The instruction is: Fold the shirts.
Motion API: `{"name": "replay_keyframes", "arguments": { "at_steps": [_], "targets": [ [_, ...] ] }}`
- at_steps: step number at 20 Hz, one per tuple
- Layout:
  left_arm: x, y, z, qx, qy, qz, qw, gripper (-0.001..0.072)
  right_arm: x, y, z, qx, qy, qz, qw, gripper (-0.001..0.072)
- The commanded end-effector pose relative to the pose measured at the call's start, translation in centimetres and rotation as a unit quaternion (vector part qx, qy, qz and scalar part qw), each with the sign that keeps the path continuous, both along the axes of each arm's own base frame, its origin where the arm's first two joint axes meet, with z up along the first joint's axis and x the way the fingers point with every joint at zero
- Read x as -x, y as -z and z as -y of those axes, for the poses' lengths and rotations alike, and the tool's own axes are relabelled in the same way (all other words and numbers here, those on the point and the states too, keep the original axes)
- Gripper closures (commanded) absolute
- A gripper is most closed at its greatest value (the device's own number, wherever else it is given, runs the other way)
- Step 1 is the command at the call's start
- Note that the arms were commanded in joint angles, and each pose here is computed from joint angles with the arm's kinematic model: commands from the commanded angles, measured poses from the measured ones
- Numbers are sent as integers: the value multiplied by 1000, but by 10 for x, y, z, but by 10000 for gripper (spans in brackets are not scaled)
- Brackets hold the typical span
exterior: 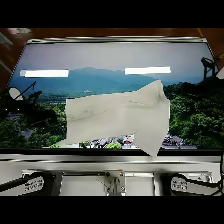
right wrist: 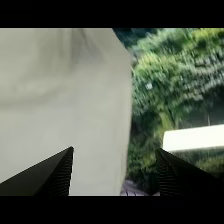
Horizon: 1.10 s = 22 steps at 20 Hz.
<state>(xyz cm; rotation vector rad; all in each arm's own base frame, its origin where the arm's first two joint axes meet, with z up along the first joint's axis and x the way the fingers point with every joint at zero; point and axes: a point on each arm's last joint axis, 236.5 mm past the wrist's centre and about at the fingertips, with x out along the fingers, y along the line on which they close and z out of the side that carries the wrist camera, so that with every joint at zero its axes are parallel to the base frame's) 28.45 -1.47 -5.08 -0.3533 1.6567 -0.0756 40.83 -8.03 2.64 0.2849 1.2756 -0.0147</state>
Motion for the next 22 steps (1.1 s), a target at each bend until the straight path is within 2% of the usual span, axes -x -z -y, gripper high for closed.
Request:
{"name": "replay_keyframes", "arguments": {
  "at_steps": [1,4,8,17,18,20,22],
  "targets": [
    [53,16,15,92,-55,-10,994,18,62,4,16,-149,81,-31,985,86],
    [75,43,42,159,-106,-15,981,17,77,16,19,-222,123,-22,967,86],
    [75,64,61,189,-156,0,969,17,76,22,20,-218,121,-16,968,86],
    [48,85,72,174,-178,35,968,39,72,22,24,-215,127,-7,968,86],
    [46,88,72,168,-180,38,969,147,72,22,23,-215,127,-8,968,86],
    [42,90,69,160,-188,44,968,278,74,24,23,-209,123,-13,970,86],
    [40,91,68,158,-194,45,967,462,78,33,16,-193,105,-31,975,86]
  ]
}}
